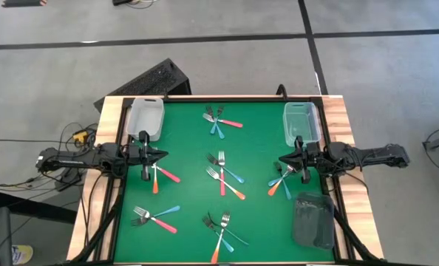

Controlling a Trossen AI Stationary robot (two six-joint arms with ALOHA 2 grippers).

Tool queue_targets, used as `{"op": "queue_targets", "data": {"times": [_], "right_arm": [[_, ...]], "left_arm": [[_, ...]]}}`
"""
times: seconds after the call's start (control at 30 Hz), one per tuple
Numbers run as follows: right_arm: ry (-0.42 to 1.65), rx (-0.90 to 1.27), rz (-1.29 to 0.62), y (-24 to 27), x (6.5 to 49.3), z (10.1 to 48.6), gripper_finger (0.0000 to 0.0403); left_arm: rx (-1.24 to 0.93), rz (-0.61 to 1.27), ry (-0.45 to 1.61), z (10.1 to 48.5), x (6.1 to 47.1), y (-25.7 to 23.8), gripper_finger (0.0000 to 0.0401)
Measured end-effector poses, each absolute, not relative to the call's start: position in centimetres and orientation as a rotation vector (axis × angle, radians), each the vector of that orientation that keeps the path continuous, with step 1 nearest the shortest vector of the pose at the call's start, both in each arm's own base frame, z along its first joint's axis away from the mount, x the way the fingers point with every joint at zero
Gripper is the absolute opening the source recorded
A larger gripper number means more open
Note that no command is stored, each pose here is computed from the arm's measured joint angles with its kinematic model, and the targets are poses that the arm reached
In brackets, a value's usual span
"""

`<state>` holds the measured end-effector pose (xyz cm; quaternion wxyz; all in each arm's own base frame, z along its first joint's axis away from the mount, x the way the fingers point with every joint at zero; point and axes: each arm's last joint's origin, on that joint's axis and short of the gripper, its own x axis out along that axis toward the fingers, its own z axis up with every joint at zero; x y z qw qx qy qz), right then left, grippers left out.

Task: Sort silverware by color (type)

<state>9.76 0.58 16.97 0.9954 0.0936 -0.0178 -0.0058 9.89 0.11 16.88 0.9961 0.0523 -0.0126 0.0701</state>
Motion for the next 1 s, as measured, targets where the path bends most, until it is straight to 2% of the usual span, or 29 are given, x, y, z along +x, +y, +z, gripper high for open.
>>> {"op": "queue_targets", "data": {"times": [0.3,0.5,0.73,0.87,1.0], "right_arm": [[-0.068,0.073,-0.098,0.2,9.7,17.2,0.0033],[-0.195,0.218,-0.132,-0.2,9.6,18.4,0.0033],[-0.317,0.201,-0.179,-0.6,9.3,19.5,0.0033],[-0.234,0.408,-0.377,-1.4,9.7,18.2,0.0033],[-0.052,0.627,-0.442,-1.5,10.4,16.2,0.0033]], "left_arm": [[0.169,0.221,-0.025,17.0,9.8,0.3,0.0002],[0.202,0.244,-0.018,17.0,9.8,0.4,0.0002],[0.069,0.254,-0.037,17.0,9.8,0.4,0.0002],[-0.023,0.25,-0.049,17.0,9.8,0.4,0.0002],[-0.076,0.249,-0.055,17.0,9.8,0.4,0.0002]]}}
